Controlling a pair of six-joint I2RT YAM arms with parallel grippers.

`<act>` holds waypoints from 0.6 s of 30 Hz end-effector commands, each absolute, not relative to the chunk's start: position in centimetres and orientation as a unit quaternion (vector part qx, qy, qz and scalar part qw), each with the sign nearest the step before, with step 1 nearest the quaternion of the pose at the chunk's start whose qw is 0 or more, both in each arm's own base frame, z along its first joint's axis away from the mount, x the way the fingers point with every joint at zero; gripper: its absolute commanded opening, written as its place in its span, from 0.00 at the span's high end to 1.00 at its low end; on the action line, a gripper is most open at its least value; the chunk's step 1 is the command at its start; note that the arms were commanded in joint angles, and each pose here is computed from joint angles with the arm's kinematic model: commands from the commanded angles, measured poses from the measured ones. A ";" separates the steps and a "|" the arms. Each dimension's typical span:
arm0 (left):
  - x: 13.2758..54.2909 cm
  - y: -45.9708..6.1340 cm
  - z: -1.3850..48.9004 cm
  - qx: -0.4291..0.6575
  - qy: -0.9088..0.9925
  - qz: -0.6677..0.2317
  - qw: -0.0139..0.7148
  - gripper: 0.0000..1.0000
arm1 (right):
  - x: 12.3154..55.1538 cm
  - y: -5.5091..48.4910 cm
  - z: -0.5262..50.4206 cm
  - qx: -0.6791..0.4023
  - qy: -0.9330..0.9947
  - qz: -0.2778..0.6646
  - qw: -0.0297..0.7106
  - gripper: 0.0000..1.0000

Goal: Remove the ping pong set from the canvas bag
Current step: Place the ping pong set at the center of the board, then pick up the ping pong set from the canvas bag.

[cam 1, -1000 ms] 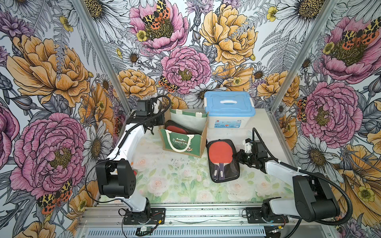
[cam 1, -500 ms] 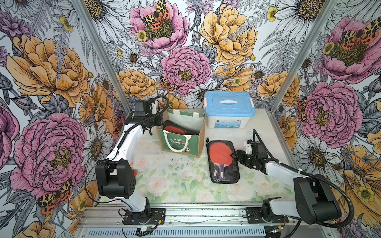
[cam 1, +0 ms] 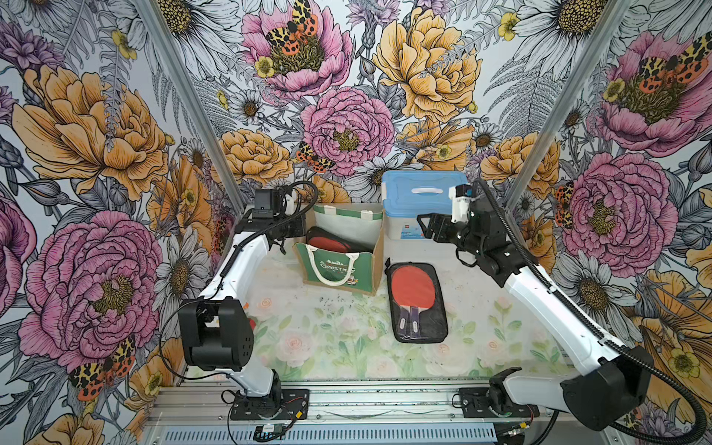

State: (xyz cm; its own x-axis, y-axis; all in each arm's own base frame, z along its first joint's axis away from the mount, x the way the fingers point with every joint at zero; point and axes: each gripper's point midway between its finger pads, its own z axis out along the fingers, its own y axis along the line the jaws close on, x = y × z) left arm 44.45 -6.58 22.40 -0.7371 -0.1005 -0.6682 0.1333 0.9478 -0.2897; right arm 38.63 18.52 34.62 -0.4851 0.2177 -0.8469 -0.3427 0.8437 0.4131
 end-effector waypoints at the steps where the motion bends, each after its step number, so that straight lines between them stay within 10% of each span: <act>1: 44.7 -7.5 24.3 0.032 0.903 -0.173 0.393 1.00 | 39.2 20.6 34.9 -0.081 0.827 0.252 0.497 0.22; 18: 45.3 -8.0 23.8 0.040 0.904 -0.183 0.384 1.00 | 39.7 36.8 32.5 -0.273 0.824 0.241 0.434 0.39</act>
State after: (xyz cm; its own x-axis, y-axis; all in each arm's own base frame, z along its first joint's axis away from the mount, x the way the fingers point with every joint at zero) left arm 44.44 -6.66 22.39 -0.7372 -0.0964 -0.6687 0.1393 0.9468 -0.2900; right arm 39.73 36.18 33.69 -0.4781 -0.1675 -0.8622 -0.6425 0.7360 0.2133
